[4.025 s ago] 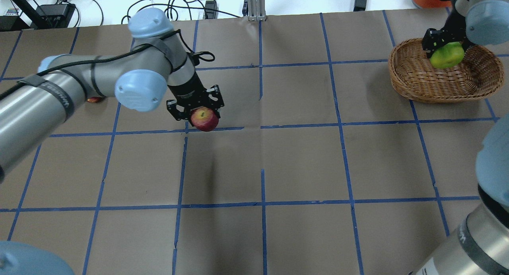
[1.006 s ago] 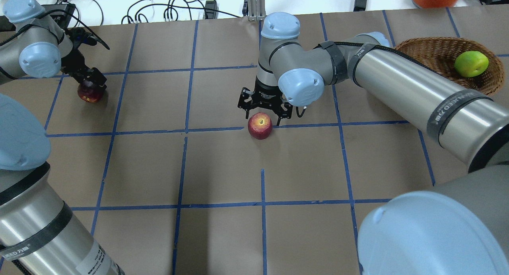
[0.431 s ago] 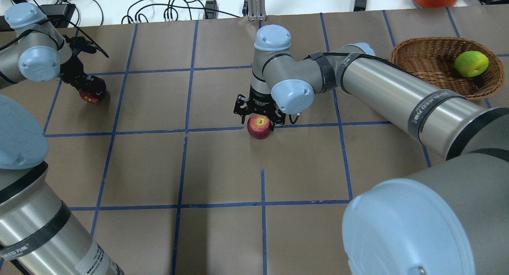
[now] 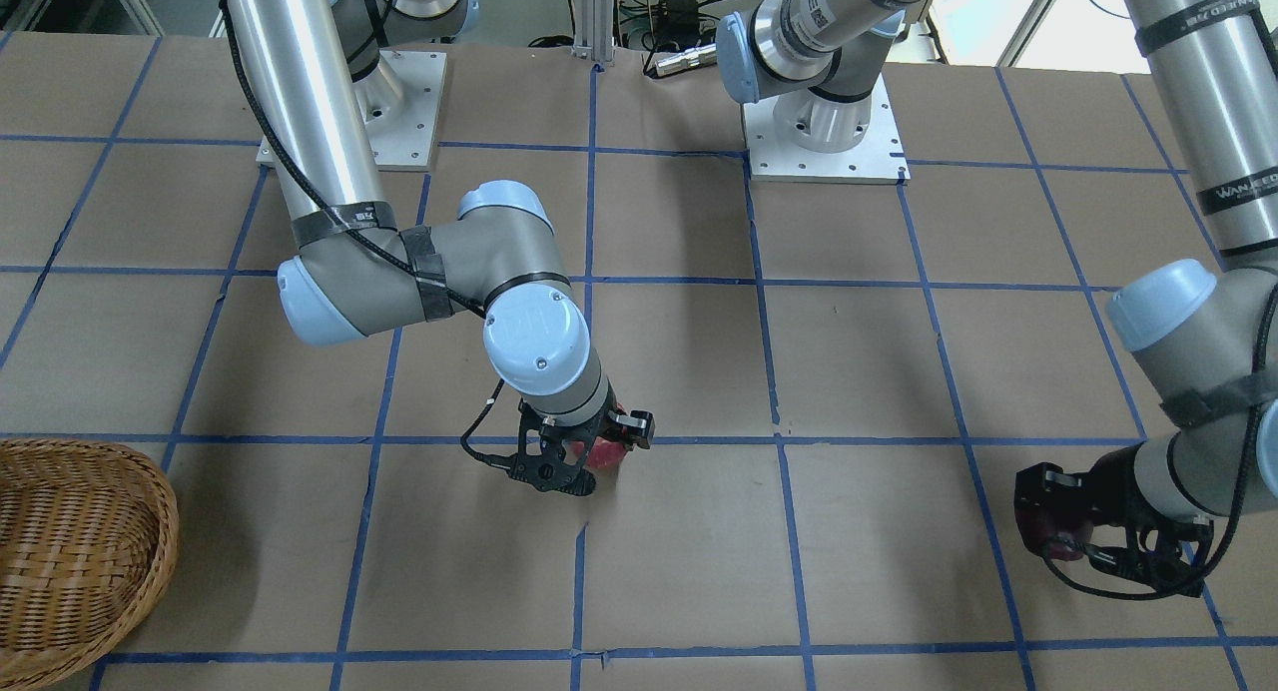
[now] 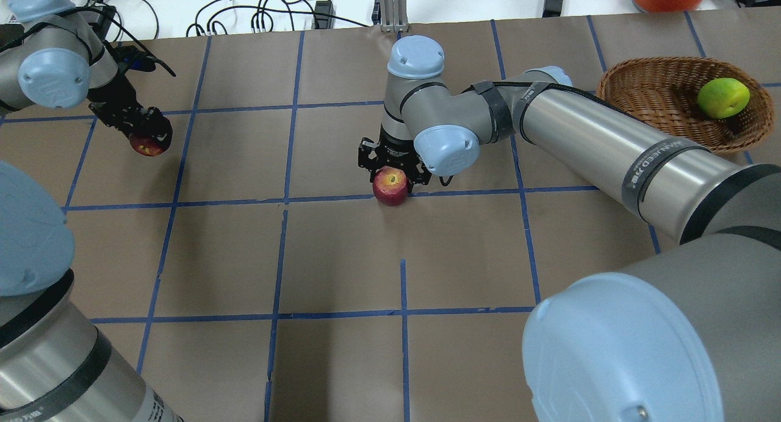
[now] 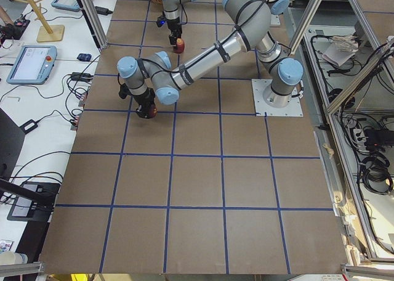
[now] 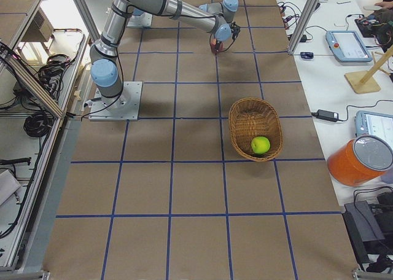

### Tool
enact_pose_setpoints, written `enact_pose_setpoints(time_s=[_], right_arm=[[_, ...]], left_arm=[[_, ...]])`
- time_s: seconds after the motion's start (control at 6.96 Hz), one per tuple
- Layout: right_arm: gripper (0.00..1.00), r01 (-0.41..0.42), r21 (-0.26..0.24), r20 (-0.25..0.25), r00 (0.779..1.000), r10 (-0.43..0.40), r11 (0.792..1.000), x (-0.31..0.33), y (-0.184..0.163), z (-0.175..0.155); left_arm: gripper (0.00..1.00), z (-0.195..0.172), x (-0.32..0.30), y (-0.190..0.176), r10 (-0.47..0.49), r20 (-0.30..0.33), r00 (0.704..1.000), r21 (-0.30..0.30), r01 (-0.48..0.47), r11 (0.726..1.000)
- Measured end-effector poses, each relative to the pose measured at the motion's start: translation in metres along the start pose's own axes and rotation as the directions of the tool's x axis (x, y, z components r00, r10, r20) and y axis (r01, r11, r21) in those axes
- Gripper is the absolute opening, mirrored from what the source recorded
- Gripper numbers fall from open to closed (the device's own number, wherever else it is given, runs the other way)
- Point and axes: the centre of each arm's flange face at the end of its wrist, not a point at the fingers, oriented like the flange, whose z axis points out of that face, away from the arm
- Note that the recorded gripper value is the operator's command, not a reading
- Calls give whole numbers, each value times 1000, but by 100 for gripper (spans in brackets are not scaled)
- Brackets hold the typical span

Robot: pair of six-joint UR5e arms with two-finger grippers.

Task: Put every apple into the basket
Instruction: 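Carry red apple to basket with right while left brings dark apple center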

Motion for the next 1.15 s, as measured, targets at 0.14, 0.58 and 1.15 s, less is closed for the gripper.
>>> enact_pose_setpoints(time_s=[0.14, 0.58, 1.15], right_arm=[[0, -13, 32, 7, 1000, 13, 999, 14, -12, -38], [0, 2, 83, -69, 998, 3, 997, 159, -93, -171], [0, 163, 120, -246, 961, -129, 979, 362, -177, -209]], left_arm=[[12, -16, 51, 10, -57, -9, 998, -15, 57, 998], [12, -22, 202, 41, -255, -56, 965, -20, 254, 967], [25, 8, 433, 38, -420, -69, 905, 102, 426, 899]])
